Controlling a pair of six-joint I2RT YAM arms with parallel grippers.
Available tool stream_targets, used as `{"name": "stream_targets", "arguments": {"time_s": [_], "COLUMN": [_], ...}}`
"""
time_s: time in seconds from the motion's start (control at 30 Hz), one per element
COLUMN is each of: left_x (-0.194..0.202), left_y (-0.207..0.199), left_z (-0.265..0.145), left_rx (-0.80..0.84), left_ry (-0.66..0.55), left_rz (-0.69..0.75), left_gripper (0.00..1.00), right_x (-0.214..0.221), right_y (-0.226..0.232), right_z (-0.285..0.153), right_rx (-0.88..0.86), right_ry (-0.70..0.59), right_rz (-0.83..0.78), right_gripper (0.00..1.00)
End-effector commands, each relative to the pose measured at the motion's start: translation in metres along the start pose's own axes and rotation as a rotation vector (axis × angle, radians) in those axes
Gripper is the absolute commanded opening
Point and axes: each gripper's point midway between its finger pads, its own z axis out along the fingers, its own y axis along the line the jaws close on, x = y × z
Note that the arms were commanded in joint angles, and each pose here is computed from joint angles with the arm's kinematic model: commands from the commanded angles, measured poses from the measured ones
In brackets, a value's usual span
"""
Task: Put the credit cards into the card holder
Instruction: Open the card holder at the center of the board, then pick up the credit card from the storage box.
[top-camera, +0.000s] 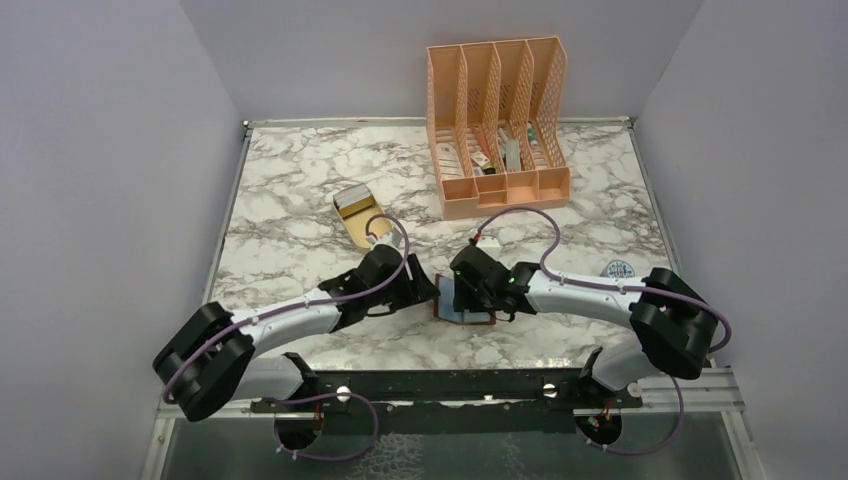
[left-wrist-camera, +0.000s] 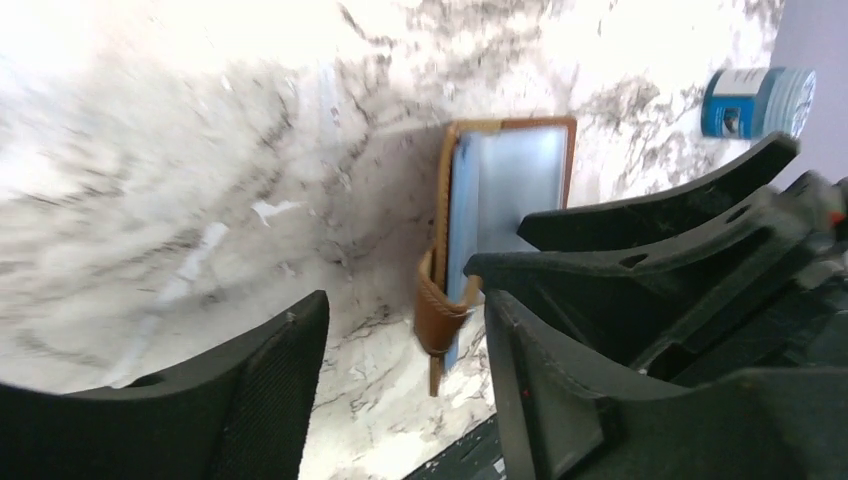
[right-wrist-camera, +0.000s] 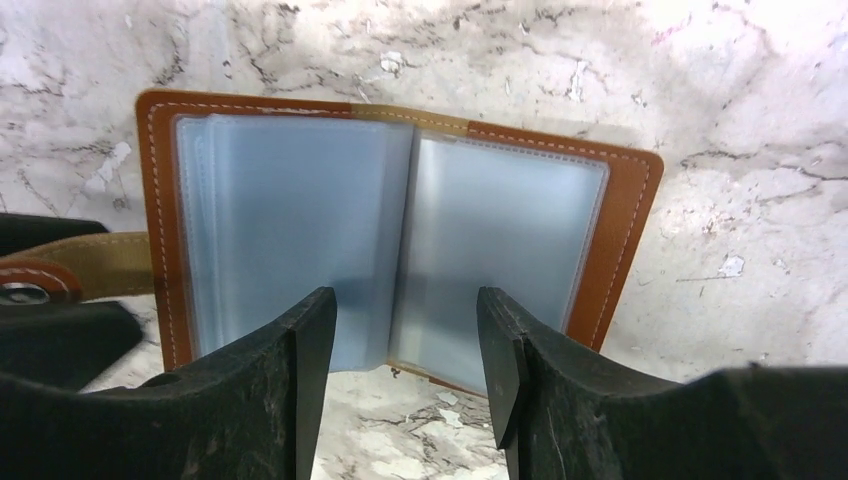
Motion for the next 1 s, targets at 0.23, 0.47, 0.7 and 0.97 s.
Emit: {"name": "stream_targets", "arguments": {"time_s": [0.23, 0.47, 0.7, 0.97], "left_x": [-0.136, -0.204, -0.251, -0.269], "left_y": [0.014, 0.026, 0.057, 0.070], "left_z": [-0.065, -0.072, -0.061, -0.036], "left_rx": [-0.215, -0.338, -0.418, -0.340], "left_ry": [-0.209, -0.233, -0.163, -0.005], "left_rz": [0.271, 0.445, 0.619, 0.868], "left_gripper": [0.75, 0.70, 0.62, 0.62], "right_x": [-0.016, -0.016, -0.008, 0.003], "right_y": [0.008, 0.006, 0.005, 0.002], "right_z": [0.012, 0.016, 0.020, 0.019], "right_rx": [0.043, 0.081, 0.074, 0.053], "right_ry": [-0.025, 0.003, 0.027, 0.058], "right_rz": [-0.046, -0.098, -0.116, -0.110], "right_gripper": [0.57, 0.58, 0.58, 0.57]}}
